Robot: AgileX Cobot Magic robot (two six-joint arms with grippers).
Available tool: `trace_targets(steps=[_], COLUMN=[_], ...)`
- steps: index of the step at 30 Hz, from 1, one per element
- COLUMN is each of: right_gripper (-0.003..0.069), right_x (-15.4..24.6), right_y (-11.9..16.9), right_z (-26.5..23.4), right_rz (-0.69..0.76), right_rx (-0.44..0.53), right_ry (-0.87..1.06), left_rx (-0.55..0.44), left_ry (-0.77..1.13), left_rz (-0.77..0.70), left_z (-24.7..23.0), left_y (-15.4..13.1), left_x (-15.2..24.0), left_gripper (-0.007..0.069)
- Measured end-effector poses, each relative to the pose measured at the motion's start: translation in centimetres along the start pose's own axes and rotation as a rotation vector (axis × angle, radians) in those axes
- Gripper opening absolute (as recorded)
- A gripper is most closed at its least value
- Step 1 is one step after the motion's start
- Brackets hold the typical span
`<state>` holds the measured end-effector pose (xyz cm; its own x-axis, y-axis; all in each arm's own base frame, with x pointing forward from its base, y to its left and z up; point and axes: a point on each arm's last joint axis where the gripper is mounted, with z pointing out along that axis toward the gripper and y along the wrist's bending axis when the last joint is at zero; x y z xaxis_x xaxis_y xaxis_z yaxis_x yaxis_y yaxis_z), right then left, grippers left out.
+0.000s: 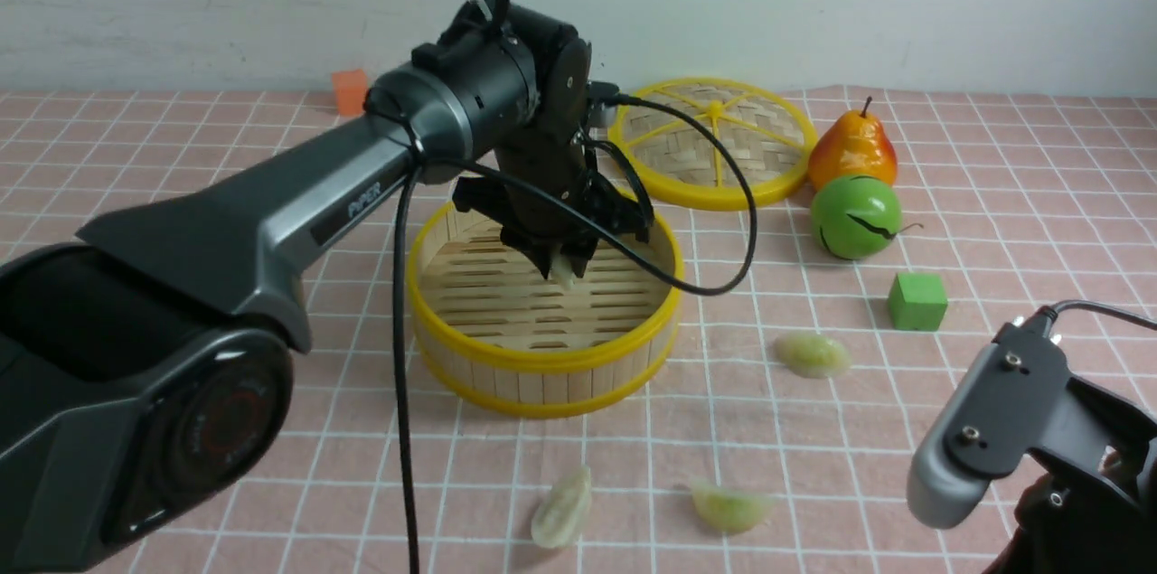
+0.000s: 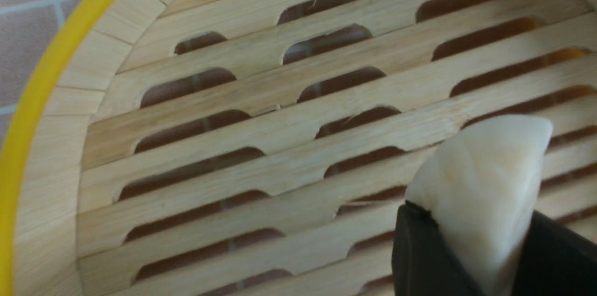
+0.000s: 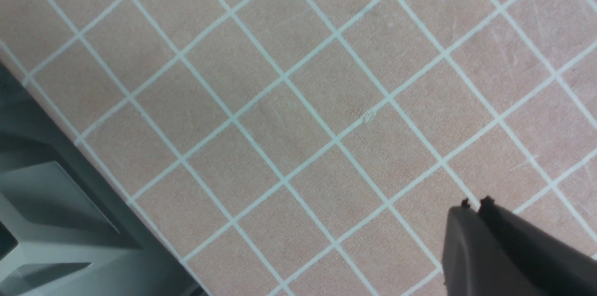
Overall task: Put the dumplings into the steamer on the table with the pink tablecloth.
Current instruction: 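Place the dumpling into the bamboo steamer basket with the left gripper, then reach for and grasp a dumpling on the table with the left gripper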
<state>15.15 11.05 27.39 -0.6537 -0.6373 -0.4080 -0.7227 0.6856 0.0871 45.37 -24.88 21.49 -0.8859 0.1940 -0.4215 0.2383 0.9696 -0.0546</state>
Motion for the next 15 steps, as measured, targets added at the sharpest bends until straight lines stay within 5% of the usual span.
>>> trace_targets(steps=[5, 7, 15], right_gripper=[0.0031, 0.0032, 0.0031], right_x=[0.0, 0.0, -0.3], right_y=[0.0, 0.0, -0.1], right_z=[0.0, 0.0, 0.0], right_rz=[-0.001, -0.002, -0.002], right_rx=[0.001, 0.003, 0.013], right_ry=[0.002, 0.0, -0.029], left_rx=[-0.002, -0.006, -0.025], left_ry=[-0.004, 0.001, 0.052], left_rz=[-0.013, -0.014, 0.008], left_z=[2.0, 2.0, -3.9], left_y=[-0.1, 0.0, 0.4], left_x=[0.2, 0.2, 0.2], left_gripper=[0.0267, 0.0344, 0.0526])
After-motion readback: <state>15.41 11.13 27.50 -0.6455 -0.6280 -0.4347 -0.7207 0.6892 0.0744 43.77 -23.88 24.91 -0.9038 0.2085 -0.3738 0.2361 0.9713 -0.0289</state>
